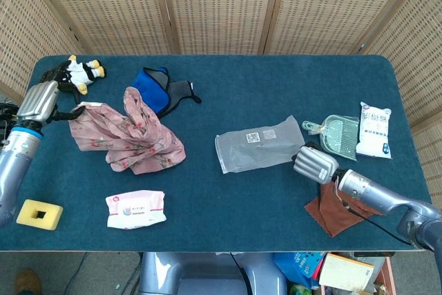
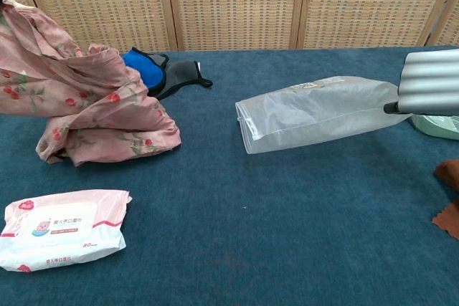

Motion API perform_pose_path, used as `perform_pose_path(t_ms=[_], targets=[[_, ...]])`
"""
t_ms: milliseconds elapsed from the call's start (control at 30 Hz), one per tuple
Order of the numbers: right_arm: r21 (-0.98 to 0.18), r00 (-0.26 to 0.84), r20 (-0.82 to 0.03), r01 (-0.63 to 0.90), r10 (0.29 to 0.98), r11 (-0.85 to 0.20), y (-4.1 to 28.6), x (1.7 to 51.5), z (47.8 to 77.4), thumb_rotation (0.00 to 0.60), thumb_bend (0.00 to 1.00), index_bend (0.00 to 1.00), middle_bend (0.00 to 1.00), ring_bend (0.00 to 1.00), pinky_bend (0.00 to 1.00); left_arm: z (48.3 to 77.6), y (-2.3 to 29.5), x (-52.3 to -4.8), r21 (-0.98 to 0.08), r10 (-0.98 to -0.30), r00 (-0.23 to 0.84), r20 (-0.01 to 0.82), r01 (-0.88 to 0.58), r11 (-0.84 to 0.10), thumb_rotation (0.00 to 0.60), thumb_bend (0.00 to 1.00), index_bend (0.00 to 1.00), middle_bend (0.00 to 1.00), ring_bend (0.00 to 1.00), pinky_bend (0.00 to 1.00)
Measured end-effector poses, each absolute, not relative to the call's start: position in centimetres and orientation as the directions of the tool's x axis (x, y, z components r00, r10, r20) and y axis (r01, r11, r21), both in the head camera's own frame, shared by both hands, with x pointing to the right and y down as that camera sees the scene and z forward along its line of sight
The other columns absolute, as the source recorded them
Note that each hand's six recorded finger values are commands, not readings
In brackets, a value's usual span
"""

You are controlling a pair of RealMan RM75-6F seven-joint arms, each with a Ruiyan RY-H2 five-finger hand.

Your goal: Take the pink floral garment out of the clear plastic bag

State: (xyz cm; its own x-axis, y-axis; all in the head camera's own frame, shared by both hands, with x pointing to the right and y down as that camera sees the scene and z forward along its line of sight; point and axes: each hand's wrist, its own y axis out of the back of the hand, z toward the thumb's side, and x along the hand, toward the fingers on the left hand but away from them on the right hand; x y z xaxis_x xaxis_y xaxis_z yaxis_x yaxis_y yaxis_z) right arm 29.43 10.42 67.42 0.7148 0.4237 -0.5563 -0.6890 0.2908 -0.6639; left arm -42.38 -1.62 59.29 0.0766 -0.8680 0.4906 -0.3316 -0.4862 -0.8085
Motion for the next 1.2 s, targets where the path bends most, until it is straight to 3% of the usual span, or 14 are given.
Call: perform_pose_path(t_ms=[333, 400, 433, 467, 500, 533, 567, 633, 667, 867, 1033, 1200], targets=[[-0.654, 0.704, -0.563, -0.7, 0.433, 0.287, 10.7, 30.2, 67.6, 0.6, 1.0, 0.74, 0.87, 0.9, 1.0, 58.9, -1.8, -47.4, -0.834, -0.877, -0.005, 0.481, -0.312, -0.456, 0.6, 0.66, 0.67, 0.0, 0.0, 0.0], [-0.655, 0.703, -0.56, -0.7, 0.438, 0.286, 10.7, 30.3, 67.6, 0.6, 1.0, 0.73, 0.85, 0.9, 1.0, 58.9, -1.7, -48.1, -0.835, -0.875, -0.015, 0.484, -0.308, -0.456, 0.6, 0.66, 0.67, 0.0, 0.0, 0.0], [-0.655, 0.704, -0.559, -0.699, 0.439, 0.287, 10.7, 30.4, 67.6, 0.6, 0.98, 0.67, 0.79, 0.88, 0.98, 58.9, -1.6, -48.5, -0.835, -0.873, -0.02, 0.487, -0.303, -0.459, 0.6, 0.66, 0.66, 0.0, 0.0, 0.0], [-0.656, 0.705, -0.557, -0.698, 0.44, 0.288, 10.7, 30.4, 67.5, 0.6, 0.89, 0.57, 0.7, 0.83, 0.89, 59.0, -1.4, -48.7, -0.835, -0.871, -0.024, 0.49, -0.301, -0.461, 0.6, 0.64, 0.56, 0.0, 0.0, 0.0], [-0.658, 0.707, -0.551, -0.695, 0.443, 0.291, 10.7, 30.4, 67.4, 0.6, 0.68, 0.38, 0.56, 0.69, 0.7, 59.1, -1.3, -48.9, -0.834, -0.869, -0.028, 0.494, -0.3, -0.464, 0.6, 0.58, 0.43, 0.0, 0.0, 0.0], [-0.659, 0.709, -0.546, -0.692, 0.446, 0.293, 10.7, 30.4, 67.3, 0.6, 0.5, 0.24, 0.43, 0.54, 0.52, 59.2, -1.1, -49.1, -0.83, -0.865, -0.03, 0.501, -0.299, -0.47, 0.6, 0.44, 0.23, 0.0, 0.0, 0.0], [-0.66, 0.709, -0.54, -0.691, 0.453, 0.294, 10.6, 30.5, 67.2, 0.6, 0.22, 0.09, 0.24, 0.3, 0.25, 59.3, -0.9, -49.2, -0.828, -0.862, -0.031, 0.505, -0.297, -0.475, 0.6, 0.31, 0.08, 0.0, 0.0, 0.0], [-0.655, 0.699, -0.525, -0.696, 0.486, 0.293, 10.4, 31.0, 67.0, 0.6, 0.01, 0.0, 0.04, 0.04, 0.02, 59.4, -0.3, -49.7, -0.824, -0.854, -0.035, 0.519, -0.285, -0.489, 0.6, 0.14, 0.0, 0.0, 0.0, 0.0], [-0.653, 0.691, -0.517, -0.7, 0.506, 0.289, 10.3, 31.3, 66.8, 0.6, 0.0, 0.0, 0.0, 0.0, 0.0, 59.4, -0.2, -49.8, -0.825, -0.852, -0.036, 0.522, -0.277, -0.493, 0.6, 0.11, 0.0, 0.0, 0.0, 0.0], [-0.73, 0.629, -0.413, -0.661, 0.659, 0.174, 10.8, 33.0, 64.3, 0.6, 0.0, 0.0, 0.0, 0.0, 0.0, 57.5, 1.3, -50.7, -0.869, -0.892, -0.042, 0.45, -0.252, -0.426, 0.6, 0.1, 0.0, 0.0, 0.0, 0.0], [-0.858, 0.548, -0.263, -0.509, 0.794, 0.067, 12.1, 35.1, 60.0, 0.6, 0.0, 0.0, 0.0, 0.0, 0.0, 54.7, 4.4, -51.8, -0.924, -0.938, -0.065, 0.341, -0.206, -0.322, 0.6, 0.1, 0.0, 0.0, 0.0, 0.0], [-0.949, 0.386, -0.176, -0.312, 0.906, -0.051, 14.4, 37.8, 57.1, 0.6, 0.0, 0.0, 0.0, 0.0, 0.0, 52.8, 8.3, -52.2, -0.951, -0.96, -0.079, 0.268, -0.179, -0.251, 0.6, 0.1, 0.0, 0.0, 0.0, 0.0]])
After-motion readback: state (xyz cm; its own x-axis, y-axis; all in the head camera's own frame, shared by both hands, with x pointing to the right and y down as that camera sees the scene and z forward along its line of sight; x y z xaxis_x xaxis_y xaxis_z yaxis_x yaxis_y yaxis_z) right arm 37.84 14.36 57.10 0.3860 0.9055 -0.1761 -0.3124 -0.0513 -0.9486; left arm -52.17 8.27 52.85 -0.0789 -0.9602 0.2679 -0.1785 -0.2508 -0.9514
